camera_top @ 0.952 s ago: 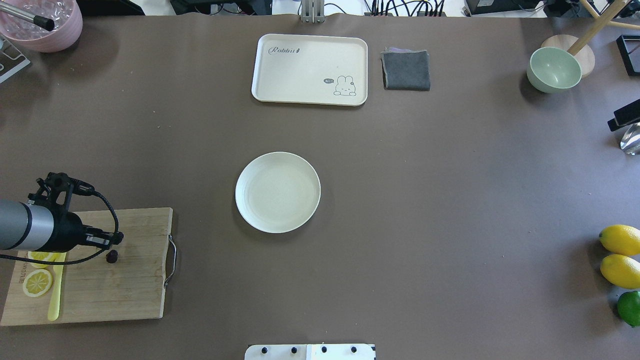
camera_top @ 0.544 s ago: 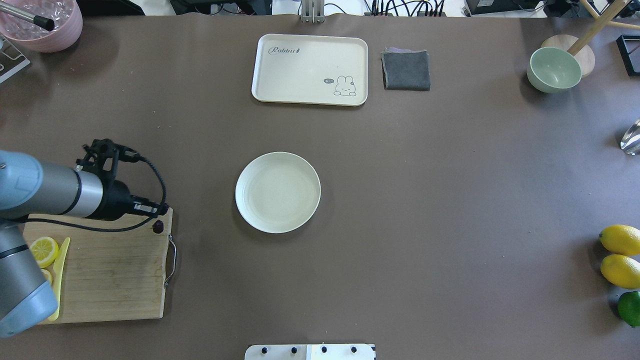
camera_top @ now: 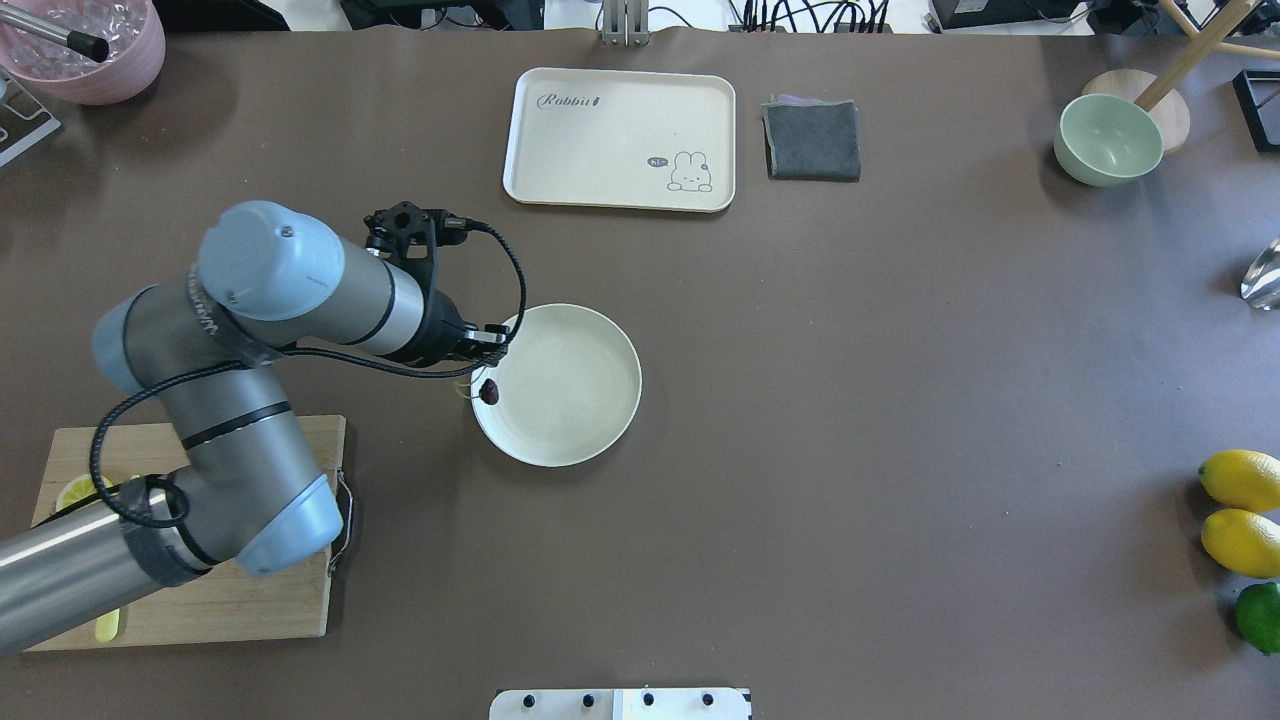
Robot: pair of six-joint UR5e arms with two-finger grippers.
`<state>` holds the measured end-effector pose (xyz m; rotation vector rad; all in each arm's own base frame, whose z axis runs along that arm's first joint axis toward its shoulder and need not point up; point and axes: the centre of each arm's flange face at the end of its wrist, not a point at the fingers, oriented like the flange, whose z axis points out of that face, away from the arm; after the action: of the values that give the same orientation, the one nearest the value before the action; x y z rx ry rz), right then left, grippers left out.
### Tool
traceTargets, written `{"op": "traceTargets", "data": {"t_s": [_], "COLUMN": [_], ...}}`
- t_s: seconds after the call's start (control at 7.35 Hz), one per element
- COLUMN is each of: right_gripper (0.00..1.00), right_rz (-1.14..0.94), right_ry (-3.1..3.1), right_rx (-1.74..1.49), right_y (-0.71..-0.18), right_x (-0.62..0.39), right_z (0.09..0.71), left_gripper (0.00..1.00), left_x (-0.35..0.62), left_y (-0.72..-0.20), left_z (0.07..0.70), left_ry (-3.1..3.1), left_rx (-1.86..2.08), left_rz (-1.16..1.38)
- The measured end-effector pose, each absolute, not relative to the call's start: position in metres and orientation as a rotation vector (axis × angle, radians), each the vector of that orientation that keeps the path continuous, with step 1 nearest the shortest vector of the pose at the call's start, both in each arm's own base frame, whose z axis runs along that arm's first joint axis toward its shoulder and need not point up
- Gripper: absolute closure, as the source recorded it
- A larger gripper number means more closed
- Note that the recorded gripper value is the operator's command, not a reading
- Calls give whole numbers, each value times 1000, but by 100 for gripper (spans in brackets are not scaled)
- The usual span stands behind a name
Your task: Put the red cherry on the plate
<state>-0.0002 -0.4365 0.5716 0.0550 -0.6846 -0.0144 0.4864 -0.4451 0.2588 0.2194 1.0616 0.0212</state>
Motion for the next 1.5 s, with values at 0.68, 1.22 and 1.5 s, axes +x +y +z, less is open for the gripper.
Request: {"op": "traceTargets", "data": {"t_s": [0.68,1.22,1.5], "right_gripper": [0,0,0], "right_rz": [-6,9,16], "right_ry": [-681,-675,-672], "right_rx": [40,0,-22], "right_y": [-436,-434,-431], "right_x": [0,1,1], "right_z": [579,600,611], "left_gripper": [2,2,2], "left_x": [531,441,330], "left_y": [-439,-466,-504], "left_z": [236,218,205], "left_ry": [1048,999,967], "left_rx": [261,214,201], "left_rz": [-43,-42,6]}}
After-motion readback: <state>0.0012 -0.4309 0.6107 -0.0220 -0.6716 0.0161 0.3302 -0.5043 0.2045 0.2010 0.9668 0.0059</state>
